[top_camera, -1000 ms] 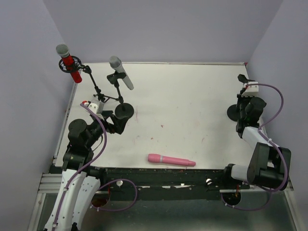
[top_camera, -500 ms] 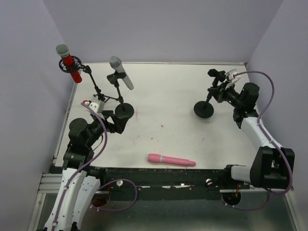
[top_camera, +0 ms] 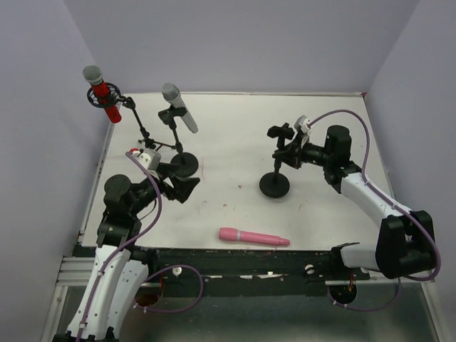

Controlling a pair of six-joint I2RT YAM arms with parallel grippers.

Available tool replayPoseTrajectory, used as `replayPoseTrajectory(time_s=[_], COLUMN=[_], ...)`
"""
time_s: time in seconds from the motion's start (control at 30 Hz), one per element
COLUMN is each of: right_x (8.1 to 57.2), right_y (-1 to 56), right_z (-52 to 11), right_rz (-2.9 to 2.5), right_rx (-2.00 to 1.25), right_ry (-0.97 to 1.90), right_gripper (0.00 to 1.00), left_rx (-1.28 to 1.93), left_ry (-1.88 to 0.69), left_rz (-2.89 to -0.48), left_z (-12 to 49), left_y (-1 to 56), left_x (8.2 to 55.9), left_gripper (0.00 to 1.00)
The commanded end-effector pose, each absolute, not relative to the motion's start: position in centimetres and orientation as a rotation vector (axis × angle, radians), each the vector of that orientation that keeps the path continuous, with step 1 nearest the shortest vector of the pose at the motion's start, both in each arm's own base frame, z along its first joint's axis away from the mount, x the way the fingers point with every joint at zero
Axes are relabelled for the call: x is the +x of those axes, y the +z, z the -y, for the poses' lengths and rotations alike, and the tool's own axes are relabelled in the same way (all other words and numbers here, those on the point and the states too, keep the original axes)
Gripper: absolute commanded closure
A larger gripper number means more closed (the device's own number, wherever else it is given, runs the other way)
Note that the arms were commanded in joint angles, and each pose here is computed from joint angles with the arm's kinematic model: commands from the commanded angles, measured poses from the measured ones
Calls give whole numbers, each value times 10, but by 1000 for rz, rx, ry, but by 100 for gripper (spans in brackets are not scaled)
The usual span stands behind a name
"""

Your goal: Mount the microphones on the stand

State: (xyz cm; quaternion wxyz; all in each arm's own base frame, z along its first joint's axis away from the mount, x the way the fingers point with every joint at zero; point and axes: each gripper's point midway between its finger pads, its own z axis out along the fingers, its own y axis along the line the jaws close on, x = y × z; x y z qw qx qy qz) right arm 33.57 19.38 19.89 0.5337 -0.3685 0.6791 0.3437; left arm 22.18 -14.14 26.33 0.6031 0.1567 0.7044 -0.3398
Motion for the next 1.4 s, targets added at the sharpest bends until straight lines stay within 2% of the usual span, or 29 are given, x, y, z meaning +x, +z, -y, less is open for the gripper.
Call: replayPoseTrajectory(time_s=[0.0, 0.27, 0.53, 0.8, 1.1, 1.37], right_x=[314, 296, 285, 266, 214, 170], right_y=[197, 173, 174, 168, 163, 139], right_z=[-205, -200, -184, -153, -127, -131], right_rz=[-1547, -1564, -1676, -1822, -1870, -1723], right_rx=[-977, -1070, -1059, -1089, -1341, -1664], right_ry=[841, 791, 717, 560, 485, 627], right_gripper=[84, 75, 28, 1, 0, 0], left_rx=[474, 668, 1045, 1101, 1005, 897], left_ry=[-975, -1060, -935, -838, -751, -659], left_rz=[-1602, -1537, -1459, -1485, -1504, -1486], left_z=[166, 186, 225, 228, 214, 201], left_y=[264, 262, 234, 219, 218, 229], left_x=[206, 191, 159, 154, 163, 177], left_gripper=[1, 4, 5, 4, 3, 1])
